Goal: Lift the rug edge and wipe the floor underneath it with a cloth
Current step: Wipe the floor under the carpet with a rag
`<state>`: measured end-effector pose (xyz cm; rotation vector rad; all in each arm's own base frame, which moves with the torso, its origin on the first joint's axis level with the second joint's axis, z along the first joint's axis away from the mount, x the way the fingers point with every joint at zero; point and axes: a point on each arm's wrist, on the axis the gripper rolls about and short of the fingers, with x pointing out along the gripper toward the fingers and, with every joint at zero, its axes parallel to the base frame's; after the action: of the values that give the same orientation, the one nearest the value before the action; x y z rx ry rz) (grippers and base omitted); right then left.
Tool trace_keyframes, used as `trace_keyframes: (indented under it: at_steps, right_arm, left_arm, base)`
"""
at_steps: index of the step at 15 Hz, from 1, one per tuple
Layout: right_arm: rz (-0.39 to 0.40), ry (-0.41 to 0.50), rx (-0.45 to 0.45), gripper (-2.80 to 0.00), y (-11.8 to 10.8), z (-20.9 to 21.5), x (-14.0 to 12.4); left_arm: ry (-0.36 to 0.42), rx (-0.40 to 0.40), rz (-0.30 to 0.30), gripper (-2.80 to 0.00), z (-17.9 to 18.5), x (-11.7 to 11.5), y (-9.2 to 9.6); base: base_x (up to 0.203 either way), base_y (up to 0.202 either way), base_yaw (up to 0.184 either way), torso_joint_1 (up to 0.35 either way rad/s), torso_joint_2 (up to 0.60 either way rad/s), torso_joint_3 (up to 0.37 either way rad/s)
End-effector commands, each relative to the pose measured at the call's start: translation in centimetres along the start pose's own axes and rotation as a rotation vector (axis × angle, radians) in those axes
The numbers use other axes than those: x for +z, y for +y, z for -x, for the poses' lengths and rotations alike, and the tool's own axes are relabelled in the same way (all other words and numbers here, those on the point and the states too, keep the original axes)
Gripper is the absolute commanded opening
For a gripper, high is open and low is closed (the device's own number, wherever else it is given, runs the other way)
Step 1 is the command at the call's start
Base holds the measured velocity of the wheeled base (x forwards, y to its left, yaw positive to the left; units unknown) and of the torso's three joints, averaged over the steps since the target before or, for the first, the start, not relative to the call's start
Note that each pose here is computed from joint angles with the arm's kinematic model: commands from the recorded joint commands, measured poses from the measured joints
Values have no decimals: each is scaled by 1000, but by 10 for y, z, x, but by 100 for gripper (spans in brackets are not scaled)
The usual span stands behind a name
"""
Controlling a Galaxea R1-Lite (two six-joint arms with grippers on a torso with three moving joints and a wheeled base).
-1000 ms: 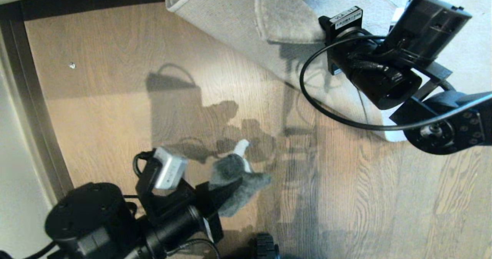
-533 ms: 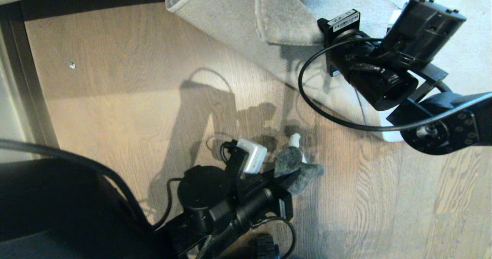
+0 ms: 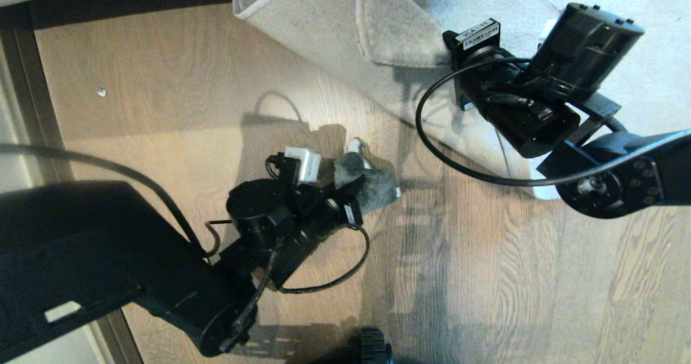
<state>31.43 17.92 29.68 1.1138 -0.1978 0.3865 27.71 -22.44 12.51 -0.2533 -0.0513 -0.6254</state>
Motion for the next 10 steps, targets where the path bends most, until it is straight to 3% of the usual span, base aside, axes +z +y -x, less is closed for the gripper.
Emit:
trace_keyframes:
  at_steps: [1,5,10]
  right_arm:
    - [-5,-1,-2,-280,-2,-1,-1]
    - [-7,-3,4,-280,1,0,1]
    - [-4,2,-3,-280,-1,1,-1]
  left_arm:
    - [-99,88,-32,-280,8,35,31]
    - [-144,203,-71,-280,44,69,60]
    - [-102,329,-116,-280,131,79,71]
  base:
    - [0,0,0,0,0,0]
    - [0,0,0,0,0,0]
    - [0,0,0,0,0,0]
